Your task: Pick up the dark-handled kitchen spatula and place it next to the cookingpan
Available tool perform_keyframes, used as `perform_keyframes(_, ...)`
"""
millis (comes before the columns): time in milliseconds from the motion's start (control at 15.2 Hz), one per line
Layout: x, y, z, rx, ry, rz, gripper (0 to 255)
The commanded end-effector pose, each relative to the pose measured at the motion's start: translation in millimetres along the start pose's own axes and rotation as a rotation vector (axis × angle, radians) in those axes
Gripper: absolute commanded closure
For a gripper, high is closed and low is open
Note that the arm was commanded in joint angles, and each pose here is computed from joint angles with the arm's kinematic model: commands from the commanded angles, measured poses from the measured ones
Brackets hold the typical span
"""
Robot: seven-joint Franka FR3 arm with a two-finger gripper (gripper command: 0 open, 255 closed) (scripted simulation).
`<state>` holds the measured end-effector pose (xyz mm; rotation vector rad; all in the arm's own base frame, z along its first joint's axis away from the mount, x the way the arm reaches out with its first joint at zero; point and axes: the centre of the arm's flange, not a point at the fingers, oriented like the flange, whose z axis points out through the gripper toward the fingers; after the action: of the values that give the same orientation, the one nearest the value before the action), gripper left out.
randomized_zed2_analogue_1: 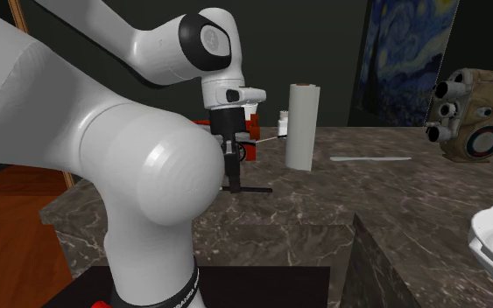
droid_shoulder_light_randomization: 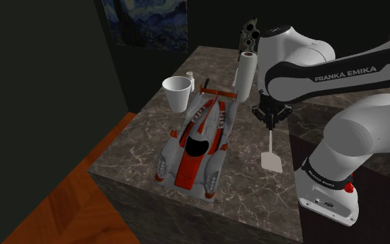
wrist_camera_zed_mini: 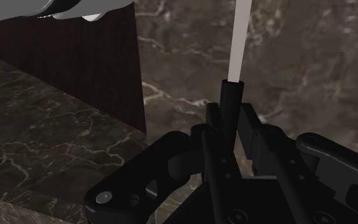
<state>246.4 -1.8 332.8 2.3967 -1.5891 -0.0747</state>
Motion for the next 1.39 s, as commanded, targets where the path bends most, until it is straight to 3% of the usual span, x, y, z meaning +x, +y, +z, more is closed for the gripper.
perform_keyframes(0,0,0,0,-0.001,-0.001,0.0,255)
perform_keyframes(1320,10,25,-96,-0.001,-0.001,0.0,255)
